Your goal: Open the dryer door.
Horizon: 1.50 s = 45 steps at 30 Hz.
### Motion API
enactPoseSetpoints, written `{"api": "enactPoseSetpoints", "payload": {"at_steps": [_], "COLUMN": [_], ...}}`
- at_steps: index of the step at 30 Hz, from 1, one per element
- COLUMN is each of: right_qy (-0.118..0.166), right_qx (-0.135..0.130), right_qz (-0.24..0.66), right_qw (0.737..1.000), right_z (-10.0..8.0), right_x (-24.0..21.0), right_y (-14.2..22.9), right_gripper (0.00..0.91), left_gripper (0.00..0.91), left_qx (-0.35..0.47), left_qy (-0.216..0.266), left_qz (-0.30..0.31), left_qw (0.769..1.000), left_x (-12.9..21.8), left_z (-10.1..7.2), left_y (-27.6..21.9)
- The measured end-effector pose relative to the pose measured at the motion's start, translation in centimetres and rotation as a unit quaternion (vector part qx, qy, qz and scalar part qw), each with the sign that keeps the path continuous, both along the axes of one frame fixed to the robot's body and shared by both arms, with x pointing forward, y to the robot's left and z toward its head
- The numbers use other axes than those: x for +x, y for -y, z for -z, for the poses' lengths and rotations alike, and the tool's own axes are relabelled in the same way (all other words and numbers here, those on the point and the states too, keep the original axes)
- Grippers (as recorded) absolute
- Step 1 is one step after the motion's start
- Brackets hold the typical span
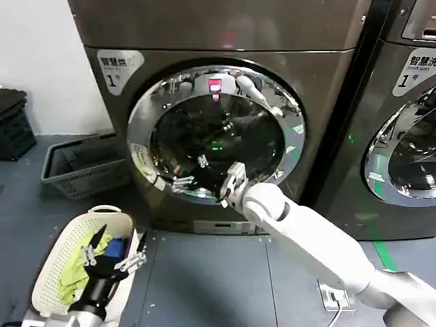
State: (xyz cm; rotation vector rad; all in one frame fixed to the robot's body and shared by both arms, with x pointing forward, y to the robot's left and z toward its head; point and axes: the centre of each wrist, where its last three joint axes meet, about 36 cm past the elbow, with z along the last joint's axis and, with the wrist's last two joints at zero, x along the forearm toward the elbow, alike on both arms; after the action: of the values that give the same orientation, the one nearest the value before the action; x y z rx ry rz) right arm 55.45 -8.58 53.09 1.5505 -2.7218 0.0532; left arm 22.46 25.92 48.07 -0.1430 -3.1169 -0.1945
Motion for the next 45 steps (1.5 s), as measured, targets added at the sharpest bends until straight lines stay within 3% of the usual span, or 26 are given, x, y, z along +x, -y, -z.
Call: {"api": "enactPoseSetpoints", "payload": {"at_steps": [30, 45], "right_qy": [-0.009, -0.006], "right_qx": [-0.005, -0.007], "right_qz": [-0.035, -0.077], "right_qw": [0.999, 0.997], "right_z": [0.1, -0.2], "right_x": [2.7, 2.1], "right_y": [-6.4, -7.1], "right_gripper": [0.907, 0.907], "left_gripper": [0.907, 0.907], "left_qx": [-0.001, -0.013], "left_qy": [0.003, 0.002], "left_qz": [-0.001, -0.010], "left_qw": [1.000, 1.000], "left_x": [-0.1, -0.4], "left_z": [-0.1, -0.5], "left_y": [-0.1, -1.1]}}
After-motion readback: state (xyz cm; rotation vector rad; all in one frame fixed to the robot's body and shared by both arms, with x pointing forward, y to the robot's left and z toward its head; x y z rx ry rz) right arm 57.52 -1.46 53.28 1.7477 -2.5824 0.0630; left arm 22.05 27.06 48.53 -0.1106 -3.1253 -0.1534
